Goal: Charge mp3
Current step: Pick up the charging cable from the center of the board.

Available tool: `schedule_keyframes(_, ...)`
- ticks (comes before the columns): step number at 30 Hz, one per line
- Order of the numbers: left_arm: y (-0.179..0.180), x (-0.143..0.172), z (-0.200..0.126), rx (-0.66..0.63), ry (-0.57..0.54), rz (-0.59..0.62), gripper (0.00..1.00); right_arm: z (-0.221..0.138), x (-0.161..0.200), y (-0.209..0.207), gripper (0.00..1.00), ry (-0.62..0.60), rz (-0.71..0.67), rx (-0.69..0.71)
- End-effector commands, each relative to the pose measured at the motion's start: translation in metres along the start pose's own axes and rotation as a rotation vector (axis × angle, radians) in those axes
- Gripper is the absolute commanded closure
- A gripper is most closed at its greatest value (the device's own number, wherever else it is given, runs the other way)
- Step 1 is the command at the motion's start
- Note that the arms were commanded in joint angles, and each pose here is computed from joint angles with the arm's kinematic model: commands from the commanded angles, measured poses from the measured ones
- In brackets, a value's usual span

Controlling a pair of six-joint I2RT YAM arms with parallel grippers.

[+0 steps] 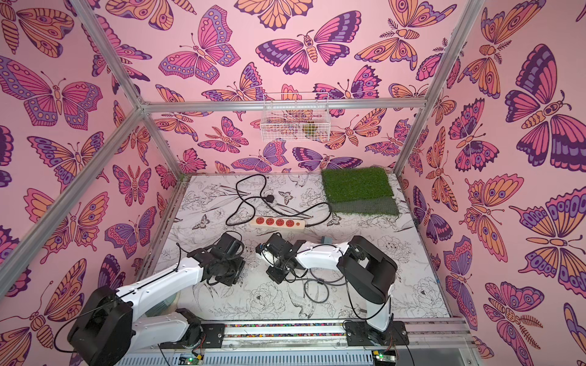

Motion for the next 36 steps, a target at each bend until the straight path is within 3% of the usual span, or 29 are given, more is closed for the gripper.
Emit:
schedule_keyframes(1,-0.004,0.001,0.001,0.036,0.019,0.029,1.00,-0.002,0.013,-0.002,1.00,0.071,0.020,0.034)
schedule_keyframes(7,-0.008,0.004,0.002,0.116,0.063,0.063,1.00,-0.020,-0.003,0.004,1.00,-0.012,0.009,-0.037)
schedule_keyframes(17,-0.015,0.009,0.001,0.406,0.162,0.136,1.00,-0.061,-0.008,-0.009,1.00,-0.237,0.089,-0.234)
schedule_keyframes(26,-0.027,0.016,-0.012,0.631,0.230,0.177,1.00,-0.065,-0.009,-0.007,1.00,-0.313,0.105,-0.410)
schedule_keyframes(36,-0.018,0.016,-0.013,0.771,0.272,0.240,1.00,-0.068,-0.011,-0.019,1.00,-0.394,0.144,-0.490)
Point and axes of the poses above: each gripper's point midway between its finger pads, its own z axis out along the fingers, its own y axis along the line the jaws close on, x = y × z, the point moved 9 cm from there along -z, back along the fingers, and after that the axes turned 15 degrees about -z, right-handed, at the moved point
